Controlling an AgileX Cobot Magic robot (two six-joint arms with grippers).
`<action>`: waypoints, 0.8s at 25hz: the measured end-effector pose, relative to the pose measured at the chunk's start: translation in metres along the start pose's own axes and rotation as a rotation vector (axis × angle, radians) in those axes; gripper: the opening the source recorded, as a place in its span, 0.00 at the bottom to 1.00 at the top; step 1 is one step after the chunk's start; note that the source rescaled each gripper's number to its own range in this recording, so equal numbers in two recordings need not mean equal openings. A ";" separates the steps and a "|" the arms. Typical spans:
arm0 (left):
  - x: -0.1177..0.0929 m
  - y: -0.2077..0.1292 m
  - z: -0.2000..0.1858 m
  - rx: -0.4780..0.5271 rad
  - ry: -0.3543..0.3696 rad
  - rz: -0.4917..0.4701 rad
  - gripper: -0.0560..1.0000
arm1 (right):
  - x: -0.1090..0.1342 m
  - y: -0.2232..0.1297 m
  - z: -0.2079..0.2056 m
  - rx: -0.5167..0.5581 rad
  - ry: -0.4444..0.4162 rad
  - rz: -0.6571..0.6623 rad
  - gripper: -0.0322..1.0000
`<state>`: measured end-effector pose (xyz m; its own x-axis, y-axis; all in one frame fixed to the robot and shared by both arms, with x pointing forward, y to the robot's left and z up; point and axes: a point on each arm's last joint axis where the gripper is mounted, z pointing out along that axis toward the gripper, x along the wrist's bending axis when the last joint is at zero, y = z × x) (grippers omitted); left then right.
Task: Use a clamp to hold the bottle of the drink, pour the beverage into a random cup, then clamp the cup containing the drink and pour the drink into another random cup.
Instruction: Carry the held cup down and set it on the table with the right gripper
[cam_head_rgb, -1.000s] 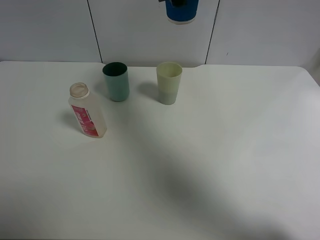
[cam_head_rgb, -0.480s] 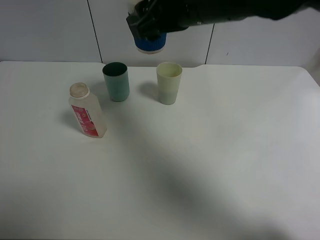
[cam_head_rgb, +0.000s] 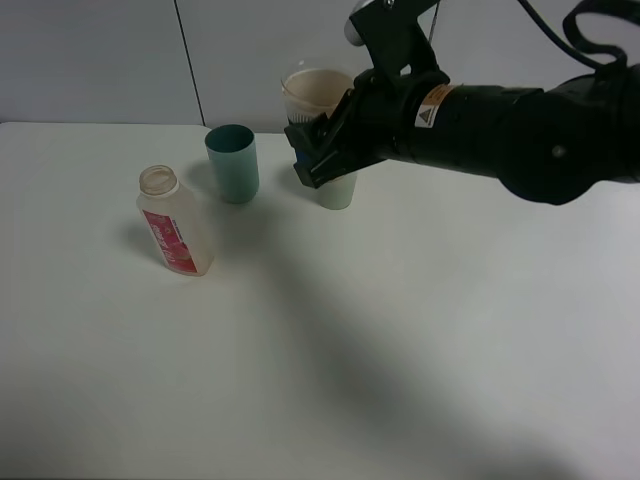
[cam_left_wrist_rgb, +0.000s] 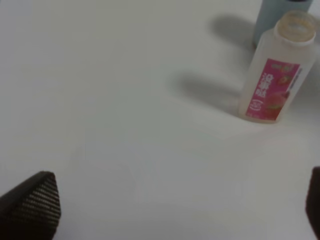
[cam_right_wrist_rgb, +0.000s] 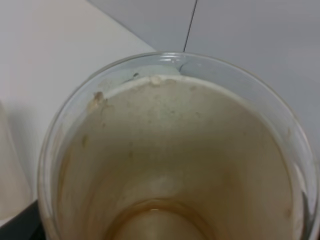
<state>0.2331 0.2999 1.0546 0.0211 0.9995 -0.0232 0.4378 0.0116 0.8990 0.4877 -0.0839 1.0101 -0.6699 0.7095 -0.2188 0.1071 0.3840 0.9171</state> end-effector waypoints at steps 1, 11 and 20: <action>0.000 0.000 0.000 0.000 0.000 0.000 1.00 | 0.001 -0.005 0.001 0.000 0.004 -0.007 0.03; 0.000 0.000 0.000 0.000 0.000 0.000 1.00 | 0.017 -0.057 0.037 -0.001 0.026 0.001 0.03; 0.000 0.000 0.000 0.000 0.000 0.000 1.00 | 0.026 -0.095 0.061 -0.024 0.015 0.024 0.03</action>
<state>0.2331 0.2999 1.0546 0.0211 0.9995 -0.0232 0.4378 0.0116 0.8990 0.5051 -0.0661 0.8971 -0.6786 0.7090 -0.1919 0.1056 0.3527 0.9297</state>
